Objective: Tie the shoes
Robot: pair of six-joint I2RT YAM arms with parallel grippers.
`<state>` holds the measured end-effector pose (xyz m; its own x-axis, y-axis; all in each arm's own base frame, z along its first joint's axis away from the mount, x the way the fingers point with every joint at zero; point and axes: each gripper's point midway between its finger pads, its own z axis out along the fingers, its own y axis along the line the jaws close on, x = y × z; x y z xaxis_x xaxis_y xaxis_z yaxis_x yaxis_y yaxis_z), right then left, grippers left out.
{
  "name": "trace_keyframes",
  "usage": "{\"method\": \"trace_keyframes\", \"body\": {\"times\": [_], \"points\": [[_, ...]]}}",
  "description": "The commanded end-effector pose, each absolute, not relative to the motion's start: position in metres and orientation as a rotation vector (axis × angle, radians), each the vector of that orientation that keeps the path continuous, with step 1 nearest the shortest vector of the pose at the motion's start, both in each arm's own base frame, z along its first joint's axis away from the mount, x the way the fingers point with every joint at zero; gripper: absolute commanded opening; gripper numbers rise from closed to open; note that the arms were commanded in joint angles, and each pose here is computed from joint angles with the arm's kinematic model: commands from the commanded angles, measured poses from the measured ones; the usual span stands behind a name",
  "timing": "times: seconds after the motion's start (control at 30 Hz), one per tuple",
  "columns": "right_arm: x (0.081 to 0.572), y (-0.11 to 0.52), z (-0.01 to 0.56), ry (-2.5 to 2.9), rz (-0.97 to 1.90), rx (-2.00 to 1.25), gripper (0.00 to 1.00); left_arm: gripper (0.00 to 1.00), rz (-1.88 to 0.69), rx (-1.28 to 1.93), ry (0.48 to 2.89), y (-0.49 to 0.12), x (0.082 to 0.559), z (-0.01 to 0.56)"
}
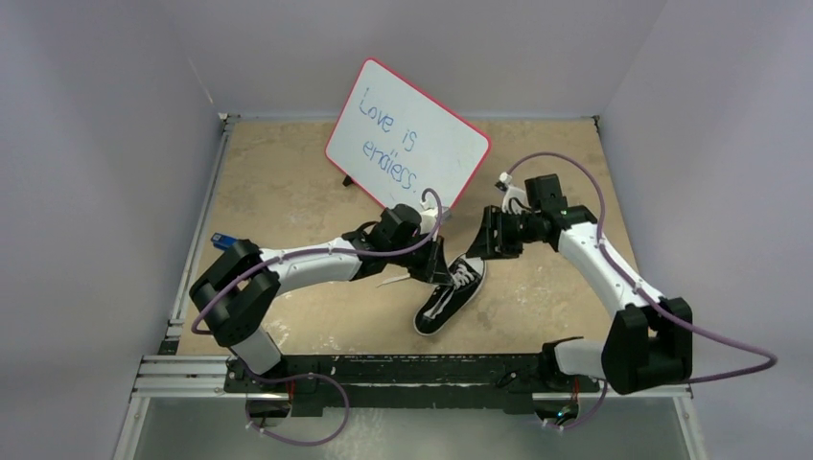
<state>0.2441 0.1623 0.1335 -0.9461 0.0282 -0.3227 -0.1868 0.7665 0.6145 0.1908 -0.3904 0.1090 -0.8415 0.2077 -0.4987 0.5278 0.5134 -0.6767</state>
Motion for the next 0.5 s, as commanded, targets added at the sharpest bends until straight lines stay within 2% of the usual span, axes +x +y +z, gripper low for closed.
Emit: {"method": "trace_keyframes", "body": {"times": [0.0,0.27,0.47], "points": [[0.214,0.166,0.112,2.731,1.059,-0.021,0.54,0.00,-1.440,0.650,2.267,-0.412,0.189,0.147],[0.214,0.169,0.076,2.775,1.122,0.296,0.63,0.00,-1.277,0.608,2.291,-0.409,0.211,0.125],[0.259,0.182,0.061,2.690,1.190,0.325,0.63,0.00,-1.357,0.598,2.297,-0.412,0.201,0.121]]}}
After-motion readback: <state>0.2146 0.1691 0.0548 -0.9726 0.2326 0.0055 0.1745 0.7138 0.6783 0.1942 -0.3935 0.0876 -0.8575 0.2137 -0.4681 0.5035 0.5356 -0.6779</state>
